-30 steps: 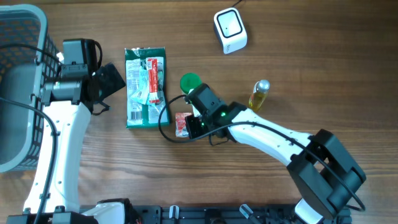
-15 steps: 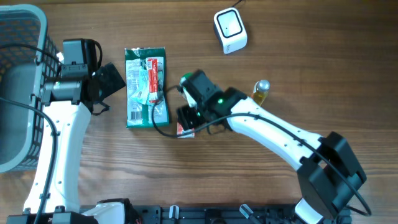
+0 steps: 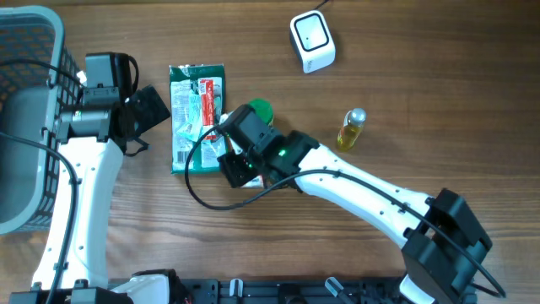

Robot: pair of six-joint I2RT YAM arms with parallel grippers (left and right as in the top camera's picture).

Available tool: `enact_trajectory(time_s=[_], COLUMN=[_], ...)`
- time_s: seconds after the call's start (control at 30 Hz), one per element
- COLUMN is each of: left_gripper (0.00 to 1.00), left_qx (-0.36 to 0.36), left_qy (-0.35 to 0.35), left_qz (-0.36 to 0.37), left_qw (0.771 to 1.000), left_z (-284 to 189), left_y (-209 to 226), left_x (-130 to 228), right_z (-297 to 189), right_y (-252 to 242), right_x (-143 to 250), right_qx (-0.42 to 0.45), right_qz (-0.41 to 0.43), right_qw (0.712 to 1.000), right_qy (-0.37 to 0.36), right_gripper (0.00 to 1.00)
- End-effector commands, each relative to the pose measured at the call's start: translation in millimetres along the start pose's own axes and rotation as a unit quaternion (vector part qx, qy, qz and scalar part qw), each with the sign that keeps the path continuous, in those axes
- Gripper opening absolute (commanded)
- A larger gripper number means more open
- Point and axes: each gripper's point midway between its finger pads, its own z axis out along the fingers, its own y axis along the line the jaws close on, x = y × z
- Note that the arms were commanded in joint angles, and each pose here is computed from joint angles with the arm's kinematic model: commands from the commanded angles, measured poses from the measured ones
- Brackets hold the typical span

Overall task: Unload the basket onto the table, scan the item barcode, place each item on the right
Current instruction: 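Carry the red package forward and set it down in front of the jar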

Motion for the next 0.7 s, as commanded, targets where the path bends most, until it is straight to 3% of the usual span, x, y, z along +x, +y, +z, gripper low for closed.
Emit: enact_trajectory(time_s=[0.0,0.67], left_gripper=[1.0,1.0], left_qx=[0.002,0.002], left_qy=[0.001,0.001], left_qz=[0.008,0.008], left_qw=[1.0,1.0], left_z=[1,1], left_y=[-2,-2], left_x=[1,1], right_z=[13,42], right_y=[-10,-19], right_x=[6,22], right_qx=[0.029,0.044], right_qz=[-0.008,-0.006], right_qw=[1.0,0.998], right_qy=[0.006,0.037], right_gripper=[0.64,0.64])
